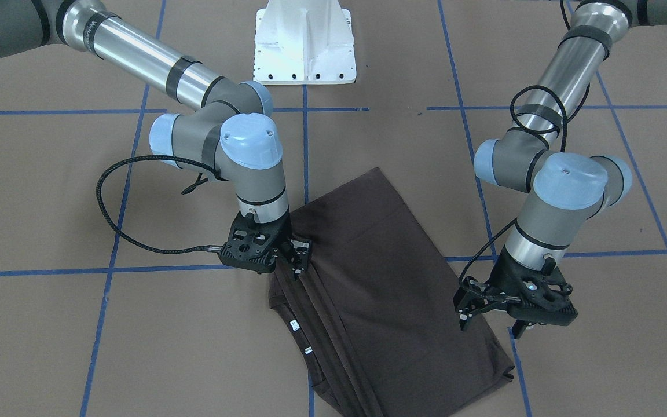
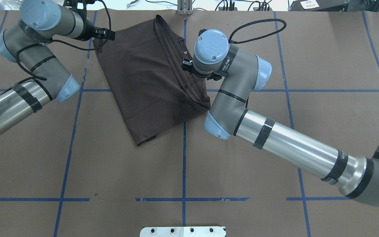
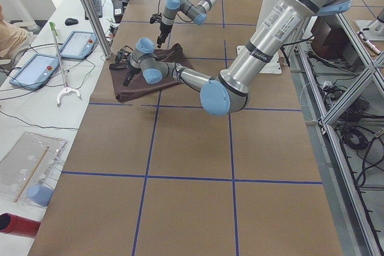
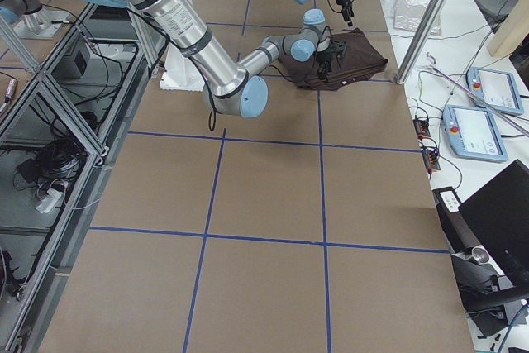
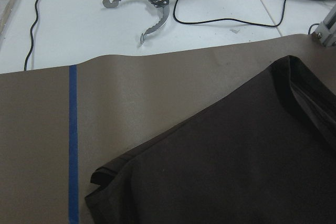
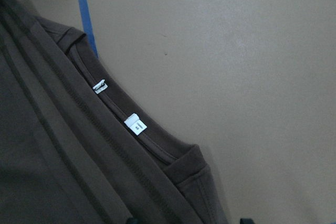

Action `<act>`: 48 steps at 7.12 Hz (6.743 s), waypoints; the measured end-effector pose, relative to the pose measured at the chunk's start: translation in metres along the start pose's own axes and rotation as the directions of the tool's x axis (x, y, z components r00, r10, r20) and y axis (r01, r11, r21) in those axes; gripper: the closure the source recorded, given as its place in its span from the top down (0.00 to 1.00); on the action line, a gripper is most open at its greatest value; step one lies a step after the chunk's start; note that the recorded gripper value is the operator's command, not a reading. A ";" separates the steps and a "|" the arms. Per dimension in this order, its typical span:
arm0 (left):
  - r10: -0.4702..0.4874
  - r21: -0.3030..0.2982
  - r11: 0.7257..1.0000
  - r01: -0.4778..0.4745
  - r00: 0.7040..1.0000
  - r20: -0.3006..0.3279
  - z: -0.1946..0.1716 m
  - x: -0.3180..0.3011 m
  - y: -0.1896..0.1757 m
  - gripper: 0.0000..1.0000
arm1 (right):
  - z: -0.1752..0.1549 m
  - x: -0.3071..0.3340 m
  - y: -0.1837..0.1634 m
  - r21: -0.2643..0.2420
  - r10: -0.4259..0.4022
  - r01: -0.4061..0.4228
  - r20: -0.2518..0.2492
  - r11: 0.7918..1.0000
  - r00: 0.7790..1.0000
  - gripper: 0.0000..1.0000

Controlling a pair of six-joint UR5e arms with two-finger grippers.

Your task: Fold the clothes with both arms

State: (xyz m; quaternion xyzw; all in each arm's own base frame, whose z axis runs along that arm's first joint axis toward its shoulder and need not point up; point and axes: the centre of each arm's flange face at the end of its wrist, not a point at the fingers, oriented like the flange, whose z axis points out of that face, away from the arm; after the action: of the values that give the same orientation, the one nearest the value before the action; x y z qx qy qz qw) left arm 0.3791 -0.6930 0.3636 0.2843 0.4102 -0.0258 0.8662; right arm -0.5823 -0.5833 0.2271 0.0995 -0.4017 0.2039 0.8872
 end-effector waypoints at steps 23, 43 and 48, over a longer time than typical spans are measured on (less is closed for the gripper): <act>0.019 -0.009 1.000 -0.019 0.999 -0.028 -0.001 0.017 0.017 1.00 | -0.091 0.162 0.220 -0.014 -0.099 0.100 0.055 0.995 0.994 1.00; 0.021 -0.031 0.999 -0.022 0.999 -0.027 0.004 0.015 0.035 1.00 | -0.101 0.202 0.257 -0.029 -0.394 0.396 0.056 0.918 0.917 1.00; -0.242 -0.137 0.967 0.213 0.939 -0.243 -0.088 0.113 0.152 0.79 | -0.156 0.220 0.184 -0.047 -0.215 0.235 0.260 0.971 0.941 1.00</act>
State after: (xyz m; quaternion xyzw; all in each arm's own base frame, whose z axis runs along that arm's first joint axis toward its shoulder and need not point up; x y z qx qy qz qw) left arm 0.4346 -0.4992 0.3087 0.1883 0.5503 -0.0663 0.8107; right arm -0.4283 -0.3034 0.2925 0.1356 -0.5050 0.0712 0.8494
